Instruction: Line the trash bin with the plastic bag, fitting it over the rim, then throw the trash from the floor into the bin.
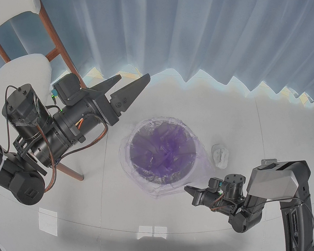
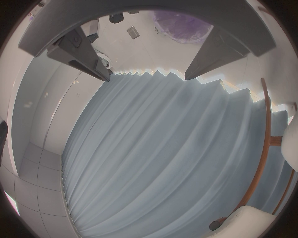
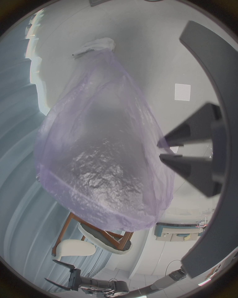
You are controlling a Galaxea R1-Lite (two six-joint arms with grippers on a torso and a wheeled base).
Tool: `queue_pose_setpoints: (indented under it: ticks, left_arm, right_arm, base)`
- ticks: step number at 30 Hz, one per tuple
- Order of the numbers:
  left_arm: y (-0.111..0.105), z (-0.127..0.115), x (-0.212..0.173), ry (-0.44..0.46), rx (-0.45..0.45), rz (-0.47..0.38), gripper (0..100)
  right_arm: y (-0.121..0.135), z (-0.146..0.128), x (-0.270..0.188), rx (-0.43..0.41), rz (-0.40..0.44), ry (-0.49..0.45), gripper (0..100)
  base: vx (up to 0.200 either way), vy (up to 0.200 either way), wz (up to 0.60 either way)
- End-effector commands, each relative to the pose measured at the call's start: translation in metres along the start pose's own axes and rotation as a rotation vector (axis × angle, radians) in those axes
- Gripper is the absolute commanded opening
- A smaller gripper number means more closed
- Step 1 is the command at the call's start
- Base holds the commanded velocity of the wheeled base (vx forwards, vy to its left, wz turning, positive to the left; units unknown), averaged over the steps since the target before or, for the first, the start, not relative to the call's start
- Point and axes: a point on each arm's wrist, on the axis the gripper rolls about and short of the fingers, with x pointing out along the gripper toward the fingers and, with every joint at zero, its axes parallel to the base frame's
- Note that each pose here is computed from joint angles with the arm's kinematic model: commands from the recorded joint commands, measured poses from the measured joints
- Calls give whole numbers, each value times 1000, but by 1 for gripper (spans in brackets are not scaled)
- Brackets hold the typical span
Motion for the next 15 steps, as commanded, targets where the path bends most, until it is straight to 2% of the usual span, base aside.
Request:
queue_pose_setpoints:
  ticks: [1,8,14,15]
  left_arm:
    - [3,-7,1,19,10,7,100]
    - [3,-8,0,26,27,8,100]
    - [3,-9,-1,32,27,10,100]
    - [3,-9,-1,32,27,10,100]
  right_arm:
    - [-2,-2,6,-1,3,-1,0]
    - [-5,-6,10,5,-7,23,0]
    - [-6,-3,14,32,-33,90,0]
    - [-8,1,18,52,-52,136,0]
  base:
    - [0,0,0]
    - [0,0,0]
    - [0,0,0]
    - [0,0,0]
